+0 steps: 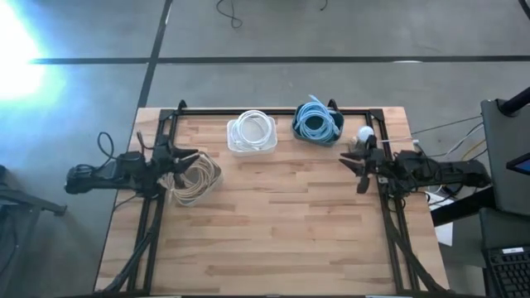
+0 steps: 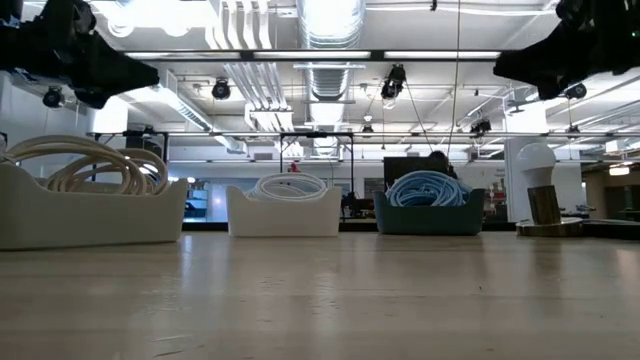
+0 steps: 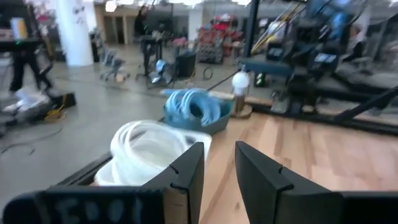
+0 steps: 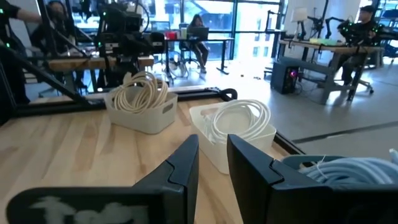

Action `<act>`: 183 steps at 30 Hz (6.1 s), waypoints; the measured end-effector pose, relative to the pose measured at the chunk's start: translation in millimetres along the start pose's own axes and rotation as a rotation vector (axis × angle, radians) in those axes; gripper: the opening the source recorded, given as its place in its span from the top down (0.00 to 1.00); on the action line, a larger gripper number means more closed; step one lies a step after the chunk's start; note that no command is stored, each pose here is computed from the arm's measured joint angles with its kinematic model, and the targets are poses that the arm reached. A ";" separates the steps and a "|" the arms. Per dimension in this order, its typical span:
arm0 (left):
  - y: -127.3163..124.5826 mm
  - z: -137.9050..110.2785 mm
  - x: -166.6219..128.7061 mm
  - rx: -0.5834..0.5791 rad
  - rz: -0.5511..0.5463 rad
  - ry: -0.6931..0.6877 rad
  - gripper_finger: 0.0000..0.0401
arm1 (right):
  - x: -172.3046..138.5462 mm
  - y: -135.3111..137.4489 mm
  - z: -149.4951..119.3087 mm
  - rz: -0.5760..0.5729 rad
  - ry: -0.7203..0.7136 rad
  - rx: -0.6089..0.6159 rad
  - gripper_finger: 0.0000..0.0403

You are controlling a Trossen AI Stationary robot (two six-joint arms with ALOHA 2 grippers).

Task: Pick & Place USB Port
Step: Return to Home Position

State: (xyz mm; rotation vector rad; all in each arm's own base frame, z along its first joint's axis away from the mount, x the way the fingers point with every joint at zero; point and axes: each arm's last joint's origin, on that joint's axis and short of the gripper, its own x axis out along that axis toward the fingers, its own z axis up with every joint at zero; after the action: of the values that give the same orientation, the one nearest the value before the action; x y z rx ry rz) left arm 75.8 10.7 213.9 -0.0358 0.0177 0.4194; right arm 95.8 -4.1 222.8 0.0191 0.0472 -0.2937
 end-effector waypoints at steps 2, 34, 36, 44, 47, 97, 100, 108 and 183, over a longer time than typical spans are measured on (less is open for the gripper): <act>-1.5 -1.5 2.0 0.005 -0.024 -0.027 0.75 | -1.7 -0.8 -5.6 0.000 -0.008 0.018 0.80; -13.0 -43.1 17.4 0.037 -0.220 -0.074 0.75 | -1.1 1.2 -49.8 0.106 0.011 0.080 0.80; -13.8 -43.6 17.2 0.056 -0.248 -0.071 0.75 | -1.2 2.4 -49.9 0.144 0.013 0.070 0.80; -13.8 -44.7 17.4 0.094 -0.246 -0.067 0.75 | -1.1 6.2 -51.9 0.269 0.028 0.023 0.80; -13.9 -44.9 17.6 0.081 -0.246 -0.063 0.75 | -0.1 6.5 -53.0 0.269 0.037 -0.027 0.80; -14.1 -45.5 18.4 0.071 -0.242 -0.058 0.75 | 6.3 5.9 -57.7 0.175 -0.040 -0.144 0.83; -14.1 -45.5 18.4 0.071 -0.241 -0.058 0.75 | 6.3 5.9 -57.7 0.175 -0.040 -0.149 0.82; -14.1 -45.5 18.4 0.071 -0.241 -0.058 0.75 | 6.3 5.9 -57.6 0.176 -0.039 -0.135 0.79; -14.0 -45.4 18.4 0.071 -0.241 -0.058 0.75 | 6.3 5.9 -57.5 0.176 -0.043 -0.179 0.78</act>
State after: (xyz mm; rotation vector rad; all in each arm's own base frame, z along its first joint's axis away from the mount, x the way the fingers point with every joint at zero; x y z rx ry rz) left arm 97.9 3.6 168.5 0.0444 -0.0289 0.1785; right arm 101.1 1.2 165.1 -0.1596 0.0289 -0.1130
